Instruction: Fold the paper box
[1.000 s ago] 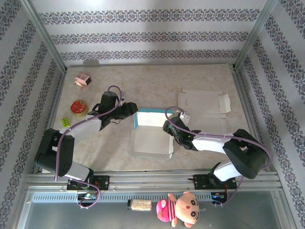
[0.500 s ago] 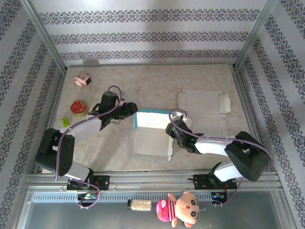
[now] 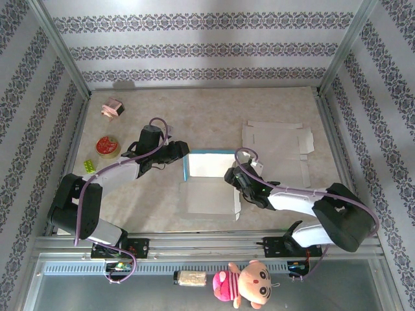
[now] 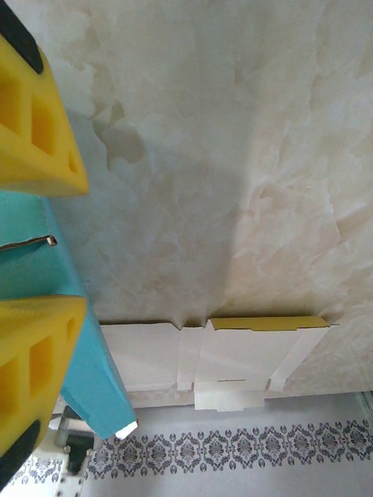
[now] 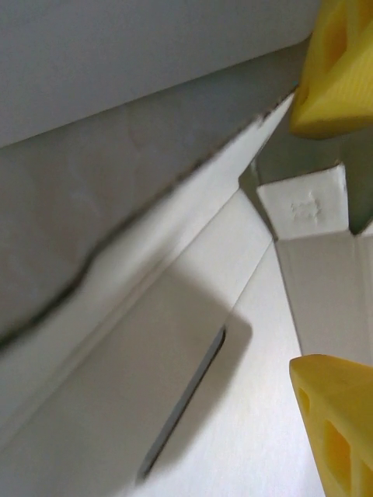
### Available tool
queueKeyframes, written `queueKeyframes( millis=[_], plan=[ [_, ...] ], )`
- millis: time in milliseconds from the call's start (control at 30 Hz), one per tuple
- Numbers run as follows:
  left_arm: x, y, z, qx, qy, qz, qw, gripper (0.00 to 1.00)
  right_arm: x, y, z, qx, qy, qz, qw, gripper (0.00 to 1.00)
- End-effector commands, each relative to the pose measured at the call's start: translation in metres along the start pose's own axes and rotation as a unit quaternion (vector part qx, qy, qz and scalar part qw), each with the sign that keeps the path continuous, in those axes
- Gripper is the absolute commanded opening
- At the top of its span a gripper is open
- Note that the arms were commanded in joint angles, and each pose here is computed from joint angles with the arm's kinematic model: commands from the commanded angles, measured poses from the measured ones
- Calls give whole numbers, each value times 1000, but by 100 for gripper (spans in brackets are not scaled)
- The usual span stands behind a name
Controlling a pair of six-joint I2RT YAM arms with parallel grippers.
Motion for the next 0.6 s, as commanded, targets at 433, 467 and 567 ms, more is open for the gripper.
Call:
queueKeyframes(
  millis=[433,467,567],
  plan=[
    [-8,4,-2,0,7,11,1000,38,12,-13,9,20,-22,-40,999,50],
    [-9,4,-2,-1,7,13,1000,38,14,-14,11,26,-29,-44,998,47],
    [-8,4,-4,-4,11,12,1000,38,15,-16,21,43,-48,-48,997,40]
  ],
)
Point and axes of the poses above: each hand's point on the last joint's axis, 136 mm out from that joint toward the fingers, its own y axis out along the fingers, its own z axis along the line the jaws close on, x = y × z, the point moved 2 cm from there along -y, back along the fingers, and after that the axes turned 1 degree about y, right-handed, at the moved point
